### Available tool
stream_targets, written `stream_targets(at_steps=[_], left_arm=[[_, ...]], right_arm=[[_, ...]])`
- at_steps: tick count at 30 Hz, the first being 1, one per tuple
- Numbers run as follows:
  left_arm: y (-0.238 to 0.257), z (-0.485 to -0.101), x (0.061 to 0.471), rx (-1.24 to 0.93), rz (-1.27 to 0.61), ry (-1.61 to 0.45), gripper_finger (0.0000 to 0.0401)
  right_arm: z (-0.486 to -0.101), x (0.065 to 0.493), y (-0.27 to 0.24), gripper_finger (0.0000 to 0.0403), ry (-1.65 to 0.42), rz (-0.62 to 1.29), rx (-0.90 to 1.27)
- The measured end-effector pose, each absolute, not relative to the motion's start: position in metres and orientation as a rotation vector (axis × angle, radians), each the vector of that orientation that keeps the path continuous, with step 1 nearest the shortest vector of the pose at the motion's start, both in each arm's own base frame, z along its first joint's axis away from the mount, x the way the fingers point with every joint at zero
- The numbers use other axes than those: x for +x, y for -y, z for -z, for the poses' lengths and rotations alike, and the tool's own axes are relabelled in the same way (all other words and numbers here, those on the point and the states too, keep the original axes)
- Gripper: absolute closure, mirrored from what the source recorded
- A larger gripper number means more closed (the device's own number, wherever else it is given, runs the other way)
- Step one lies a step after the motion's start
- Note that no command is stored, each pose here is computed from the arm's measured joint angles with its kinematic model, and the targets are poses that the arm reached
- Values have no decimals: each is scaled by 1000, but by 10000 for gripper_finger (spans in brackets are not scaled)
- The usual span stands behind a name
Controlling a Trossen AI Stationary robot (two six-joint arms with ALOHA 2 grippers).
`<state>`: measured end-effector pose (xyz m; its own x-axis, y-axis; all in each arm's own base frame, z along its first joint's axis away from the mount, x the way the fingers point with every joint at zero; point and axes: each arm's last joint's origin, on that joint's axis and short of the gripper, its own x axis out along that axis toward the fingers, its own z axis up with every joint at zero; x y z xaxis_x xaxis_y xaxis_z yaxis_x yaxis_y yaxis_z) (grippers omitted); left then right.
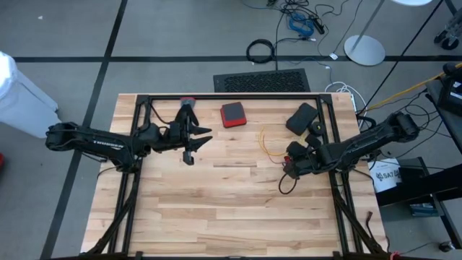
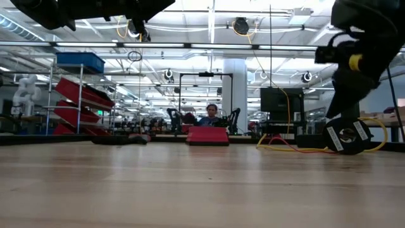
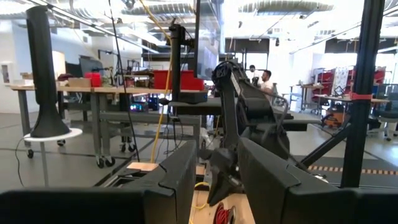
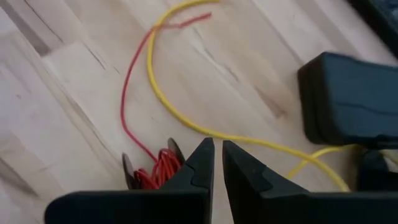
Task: Coil cords
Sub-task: Coil the yellow wire onto the spool
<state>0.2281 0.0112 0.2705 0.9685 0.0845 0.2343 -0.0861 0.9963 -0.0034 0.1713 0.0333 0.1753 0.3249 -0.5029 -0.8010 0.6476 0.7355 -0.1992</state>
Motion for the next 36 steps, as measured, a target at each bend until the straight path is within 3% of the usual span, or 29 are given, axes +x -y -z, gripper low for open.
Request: stream_targets(at_steps=[17, 29, 36], left_arm=[[-11, -270, 228, 7, -86, 236, 274], [-11, -270, 228, 7, -86, 236, 274], [-11, -270, 228, 7, -86, 236, 274]], right_arm=[[-171, 170, -34, 380, -984, 723, 134], [-183, 170, -22, 380, -779, 909, 235], [-183, 169, 6, 380, -768, 1084, 277]])
